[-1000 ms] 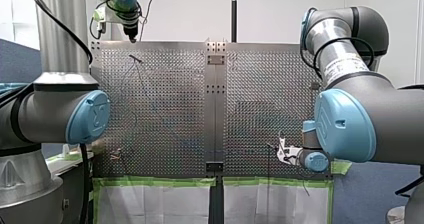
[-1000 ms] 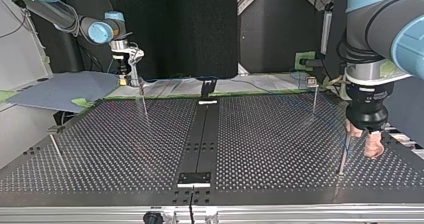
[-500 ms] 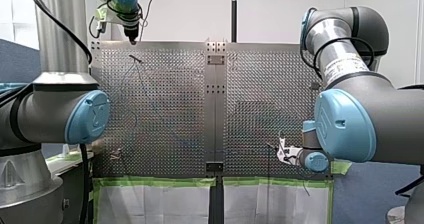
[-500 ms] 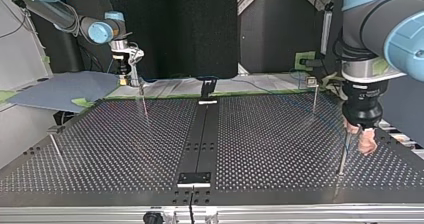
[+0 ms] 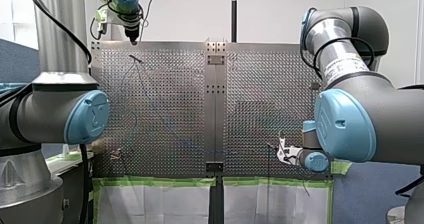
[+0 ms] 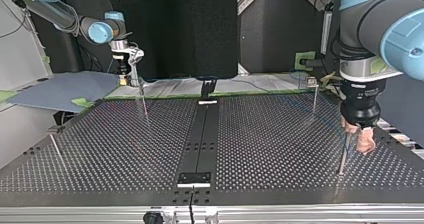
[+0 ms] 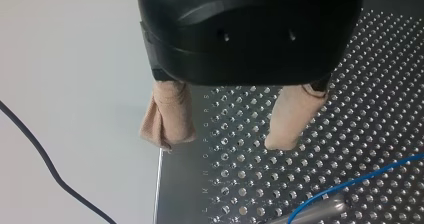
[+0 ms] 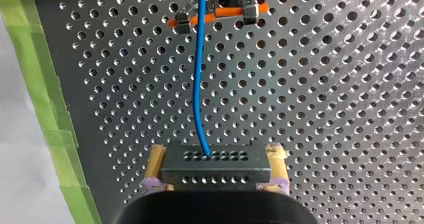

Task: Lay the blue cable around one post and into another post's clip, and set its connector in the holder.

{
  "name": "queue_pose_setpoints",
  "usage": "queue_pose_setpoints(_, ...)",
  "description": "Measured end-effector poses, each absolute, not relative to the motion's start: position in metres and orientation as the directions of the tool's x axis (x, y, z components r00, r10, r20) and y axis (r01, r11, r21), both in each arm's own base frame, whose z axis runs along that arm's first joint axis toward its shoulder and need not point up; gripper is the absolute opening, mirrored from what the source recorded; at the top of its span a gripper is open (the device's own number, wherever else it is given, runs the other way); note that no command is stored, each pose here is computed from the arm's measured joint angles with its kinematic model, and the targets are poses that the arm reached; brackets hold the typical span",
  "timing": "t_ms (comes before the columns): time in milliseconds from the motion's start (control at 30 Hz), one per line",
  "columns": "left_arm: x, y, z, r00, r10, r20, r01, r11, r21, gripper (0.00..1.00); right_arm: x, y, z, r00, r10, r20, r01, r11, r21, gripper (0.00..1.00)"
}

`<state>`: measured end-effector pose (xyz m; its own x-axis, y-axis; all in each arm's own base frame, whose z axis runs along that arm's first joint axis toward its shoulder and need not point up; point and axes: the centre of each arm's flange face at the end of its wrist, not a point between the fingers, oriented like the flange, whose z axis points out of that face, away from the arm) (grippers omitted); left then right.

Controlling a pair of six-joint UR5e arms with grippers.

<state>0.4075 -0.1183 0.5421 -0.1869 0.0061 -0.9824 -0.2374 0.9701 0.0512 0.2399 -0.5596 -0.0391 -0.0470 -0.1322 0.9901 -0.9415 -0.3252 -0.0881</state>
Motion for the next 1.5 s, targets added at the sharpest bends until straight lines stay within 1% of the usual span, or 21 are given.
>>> queue_pose_setpoints(1133, 0.407, -0.122, 0.542, -0.182, 0.004, -0.983, -0.231, 0.972, 0.047, 1.0, 0.24, -0.56, -0.039, -0.047, -0.133, 0.99, -0.942, -0.325, -0.088, 0.04)
queue_pose_setpoints(1333, 0.404, -0.126, 0.543, -0.18, 0.003, -0.984, -0.217, 0.975, 0.042, 1.0, 0.24, -0.56, -0.039, -0.049, -0.134, 0.99, -0.941, -0.325, -0.09, 0.04)
queue_pose_setpoints(1500, 0.393, -0.134, 0.543, -0.165, 0.008, -0.986, -0.176, 0.984, 0.037, 1.0, 0.24, -0.56, -0.039, -0.049, -0.134, 0.99, -0.942, -0.324, -0.09, 0.04)
